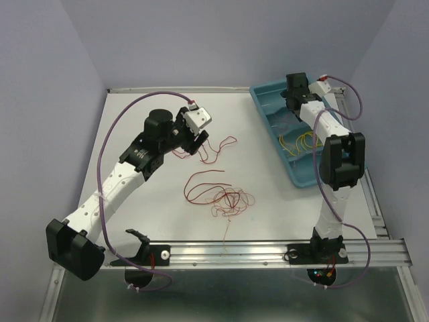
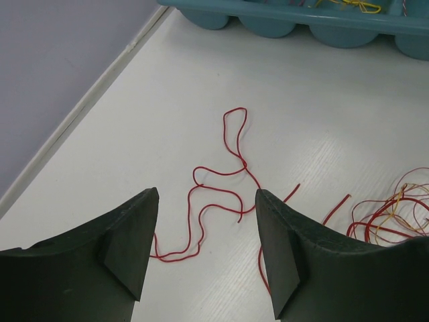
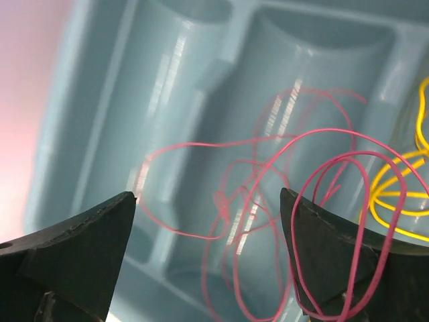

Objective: Untangle the cables
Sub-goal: Place the cable in the bin.

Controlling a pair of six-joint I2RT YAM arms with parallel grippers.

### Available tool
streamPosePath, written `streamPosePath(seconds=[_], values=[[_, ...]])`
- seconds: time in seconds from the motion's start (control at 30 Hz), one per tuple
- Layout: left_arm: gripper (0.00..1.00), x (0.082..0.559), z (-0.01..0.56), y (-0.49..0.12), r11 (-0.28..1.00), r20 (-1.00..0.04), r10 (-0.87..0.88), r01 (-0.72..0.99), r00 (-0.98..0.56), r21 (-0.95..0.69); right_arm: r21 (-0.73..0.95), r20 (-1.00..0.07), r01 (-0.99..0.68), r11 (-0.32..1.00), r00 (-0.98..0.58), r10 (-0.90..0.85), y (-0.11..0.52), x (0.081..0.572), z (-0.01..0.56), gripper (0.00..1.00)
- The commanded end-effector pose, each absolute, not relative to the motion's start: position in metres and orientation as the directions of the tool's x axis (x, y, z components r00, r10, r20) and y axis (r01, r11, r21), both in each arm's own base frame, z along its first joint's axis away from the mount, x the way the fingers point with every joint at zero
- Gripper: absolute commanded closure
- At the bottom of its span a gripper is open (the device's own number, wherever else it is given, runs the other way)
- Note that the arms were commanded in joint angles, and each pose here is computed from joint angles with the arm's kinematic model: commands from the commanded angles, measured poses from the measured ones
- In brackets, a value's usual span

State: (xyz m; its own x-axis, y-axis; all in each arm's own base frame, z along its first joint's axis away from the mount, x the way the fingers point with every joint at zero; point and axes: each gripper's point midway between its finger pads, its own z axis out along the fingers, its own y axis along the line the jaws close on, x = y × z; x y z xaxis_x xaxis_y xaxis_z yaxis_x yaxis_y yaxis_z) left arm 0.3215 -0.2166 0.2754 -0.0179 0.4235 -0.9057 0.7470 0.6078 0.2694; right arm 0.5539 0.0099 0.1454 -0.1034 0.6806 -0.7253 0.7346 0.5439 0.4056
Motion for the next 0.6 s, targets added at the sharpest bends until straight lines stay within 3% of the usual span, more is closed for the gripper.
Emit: streamPosePath(seconds=[0.0,0.13,0.33,0.57], values=[[0.29,0.325,0.280,-0.219,0.603,-0.909,0.416,0.745,0.010,0.284,0.387,-0.769,0.691,0.611,-0.125,0.627,0.012,0.559,0.201,0.05],[0.29,0.325,0.279,-0.219,0.601,-0.909,0.417,0.747,0.007,0.282,0.370,-0.778,0.634,0.679,-0.189,0.600,0.017,0.578,0.212,0.05],[0.29,0.325,0.278,-0.219,0.602,-0.907,0.421,0.747,0.002,0.282,0.368,-0.680,0.735,0.569,-0.205,0.704,0.015,0.582,0.160,0.05],[0.29,0.325,0.275,-0.220,0.594,-0.904,0.427,0.754,-0.001,0.280,0.493,-0.422,0.764,0.417,-0.209,0.882,0.051,0.578,0.140,0.03]])
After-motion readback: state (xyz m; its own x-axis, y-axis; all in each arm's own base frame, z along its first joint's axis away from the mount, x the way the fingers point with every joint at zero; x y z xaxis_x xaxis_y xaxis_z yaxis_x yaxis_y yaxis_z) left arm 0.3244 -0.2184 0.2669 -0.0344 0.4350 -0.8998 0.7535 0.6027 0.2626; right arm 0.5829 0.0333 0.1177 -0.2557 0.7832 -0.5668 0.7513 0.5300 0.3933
